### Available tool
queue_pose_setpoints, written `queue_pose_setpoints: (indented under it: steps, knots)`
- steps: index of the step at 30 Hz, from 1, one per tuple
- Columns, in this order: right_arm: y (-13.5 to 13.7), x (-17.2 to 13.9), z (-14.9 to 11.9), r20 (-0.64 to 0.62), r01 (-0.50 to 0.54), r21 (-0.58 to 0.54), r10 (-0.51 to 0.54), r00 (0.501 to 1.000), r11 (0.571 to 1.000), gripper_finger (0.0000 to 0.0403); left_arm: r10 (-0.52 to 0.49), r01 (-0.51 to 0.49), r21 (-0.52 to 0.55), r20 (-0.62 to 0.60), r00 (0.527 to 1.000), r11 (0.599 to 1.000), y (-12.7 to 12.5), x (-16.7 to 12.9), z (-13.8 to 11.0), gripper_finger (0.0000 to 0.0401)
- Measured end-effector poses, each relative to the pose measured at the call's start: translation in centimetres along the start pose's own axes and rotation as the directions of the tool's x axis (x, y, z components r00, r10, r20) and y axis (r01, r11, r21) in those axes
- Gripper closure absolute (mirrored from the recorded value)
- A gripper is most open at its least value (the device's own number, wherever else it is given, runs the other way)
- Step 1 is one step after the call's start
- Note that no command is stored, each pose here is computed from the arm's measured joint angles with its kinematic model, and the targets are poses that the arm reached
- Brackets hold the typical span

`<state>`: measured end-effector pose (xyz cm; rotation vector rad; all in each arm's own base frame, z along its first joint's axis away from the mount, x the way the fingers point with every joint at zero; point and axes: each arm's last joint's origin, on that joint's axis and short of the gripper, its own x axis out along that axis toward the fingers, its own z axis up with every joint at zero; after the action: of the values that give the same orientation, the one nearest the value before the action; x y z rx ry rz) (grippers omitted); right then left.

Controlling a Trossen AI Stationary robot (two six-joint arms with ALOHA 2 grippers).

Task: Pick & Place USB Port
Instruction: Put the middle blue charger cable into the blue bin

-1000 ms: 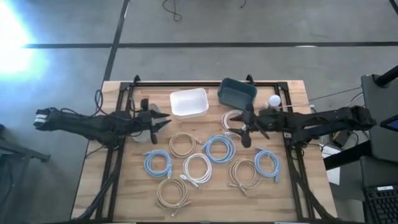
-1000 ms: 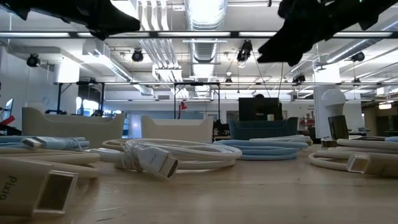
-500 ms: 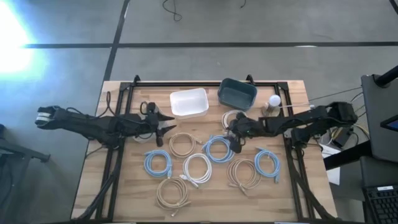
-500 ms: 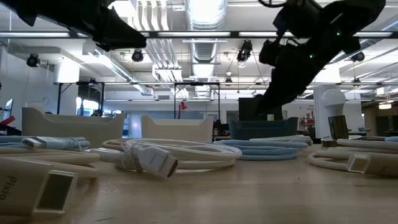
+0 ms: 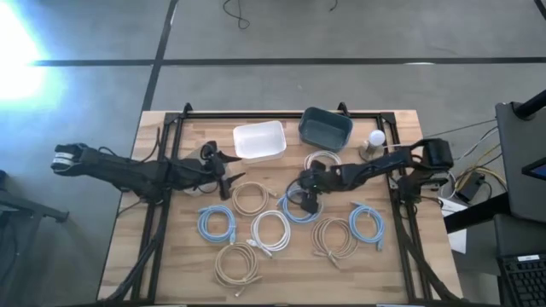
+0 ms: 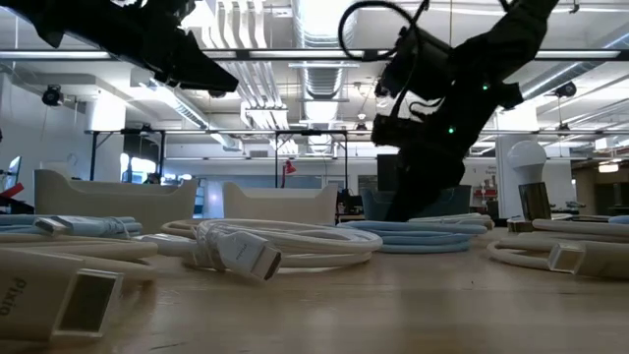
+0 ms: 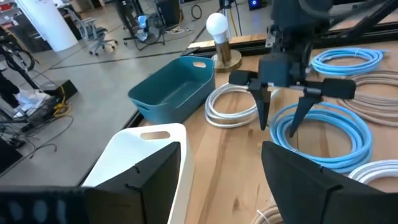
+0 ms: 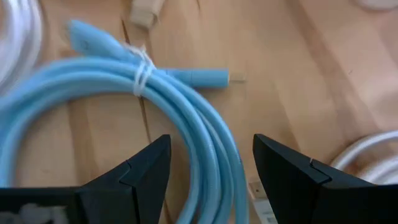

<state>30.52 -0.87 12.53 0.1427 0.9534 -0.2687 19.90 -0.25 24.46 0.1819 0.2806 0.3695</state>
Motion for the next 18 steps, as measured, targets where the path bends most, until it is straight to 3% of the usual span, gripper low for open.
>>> queue_pose_setpoints:
  steps: [7, 18]
  knots:
    - [0.3, 1.0, 0.5, -0.111, 0.024, -0.021, -0.026, 0.993, 1.000, 0.0211, 0.002, -0.002, 0.010, 0.003, 1.000, 1.000, 0.0, 0.0, 0.0, 0.0162]
    - [0.5, 0.3, 2.3, -0.113, 0.031, -0.022, -0.033, 0.993, 0.999, 0.0364, 0.002, -0.002, 0.017, 0.000, 1.000, 1.000, 0.0, 0.0, 0.0, 0.0165]
